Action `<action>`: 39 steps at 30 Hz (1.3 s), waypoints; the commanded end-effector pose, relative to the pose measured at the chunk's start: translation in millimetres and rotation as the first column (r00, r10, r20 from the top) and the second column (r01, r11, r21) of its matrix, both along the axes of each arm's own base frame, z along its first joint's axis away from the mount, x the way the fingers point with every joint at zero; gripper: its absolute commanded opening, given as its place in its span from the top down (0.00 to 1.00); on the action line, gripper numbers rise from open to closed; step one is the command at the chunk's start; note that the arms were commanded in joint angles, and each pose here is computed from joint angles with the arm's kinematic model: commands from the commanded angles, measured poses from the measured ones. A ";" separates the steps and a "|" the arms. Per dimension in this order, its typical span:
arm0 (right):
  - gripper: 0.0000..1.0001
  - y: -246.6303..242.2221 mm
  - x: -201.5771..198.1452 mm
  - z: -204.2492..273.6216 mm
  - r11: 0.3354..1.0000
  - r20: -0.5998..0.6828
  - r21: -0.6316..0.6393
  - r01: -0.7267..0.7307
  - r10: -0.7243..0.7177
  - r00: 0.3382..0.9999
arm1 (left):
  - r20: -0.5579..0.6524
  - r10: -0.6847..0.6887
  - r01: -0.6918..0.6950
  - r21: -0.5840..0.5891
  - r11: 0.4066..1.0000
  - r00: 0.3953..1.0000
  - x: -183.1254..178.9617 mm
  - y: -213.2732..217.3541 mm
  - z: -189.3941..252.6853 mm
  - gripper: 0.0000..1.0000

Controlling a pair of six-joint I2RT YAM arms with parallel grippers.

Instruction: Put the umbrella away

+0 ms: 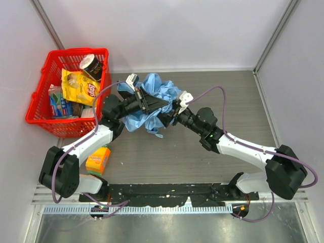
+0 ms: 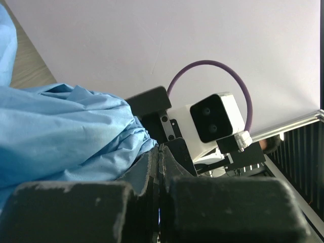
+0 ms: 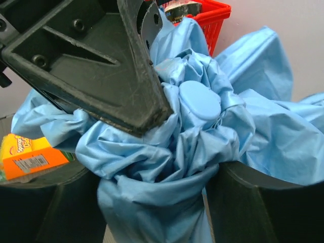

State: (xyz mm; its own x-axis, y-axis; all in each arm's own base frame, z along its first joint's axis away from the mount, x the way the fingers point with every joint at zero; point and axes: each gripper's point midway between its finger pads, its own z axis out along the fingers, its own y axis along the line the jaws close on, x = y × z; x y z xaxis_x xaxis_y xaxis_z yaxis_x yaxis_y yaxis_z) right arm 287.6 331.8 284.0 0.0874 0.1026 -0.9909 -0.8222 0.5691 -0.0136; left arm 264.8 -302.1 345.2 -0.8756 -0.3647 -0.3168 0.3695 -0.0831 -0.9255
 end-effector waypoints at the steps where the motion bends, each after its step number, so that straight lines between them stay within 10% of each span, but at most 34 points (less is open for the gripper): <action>1: 0.43 6.6 -13.3 63.9 0.984 0.175 0.165 -0.075 0.045 0.983 | 0.118 -0.114 0.122 -0.062 0.991 0.986 -35.1 -10.1 39.1 1.00; 11: 0.99 1.2 -37.3 67.0 0.978 0.197 0.148 -0.149 0.118 0.973 | 0.155 -0.123 0.136 -0.076 0.988 0.980 -38.0 -12.1 49.9 1.00; 21: 0.99 -35.6 -47.2 42.8 0.995 0.043 0.094 -0.030 0.026 0.999 | 0.479 0.062 -0.194 0.232 0.953 0.876 -24.8 24.2 91.7 0.41; 27: 0.99 -65.5 -54.0 43.2 0.992 -0.013 0.111 0.061 -0.059 0.998 | 0.612 0.095 -0.422 0.416 0.806 0.785 -22.0 63.0 57.4 0.38; 39: 0.99 -77.4 -68.8 62.9 0.997 -0.020 0.052 0.048 -0.047 0.999 | 0.484 -0.033 -0.290 0.577 0.764 0.875 -32.9 49.9 -8.2 0.35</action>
State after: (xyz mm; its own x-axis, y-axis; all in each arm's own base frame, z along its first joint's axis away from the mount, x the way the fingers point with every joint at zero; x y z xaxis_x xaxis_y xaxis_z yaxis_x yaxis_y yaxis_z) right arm 223.6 262.0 286.0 -0.0311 0.0532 -0.9981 -0.7961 0.6024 0.0569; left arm 232.2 -246.5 359.6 -0.4876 -0.1333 -0.8628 0.7145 0.5071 -0.4821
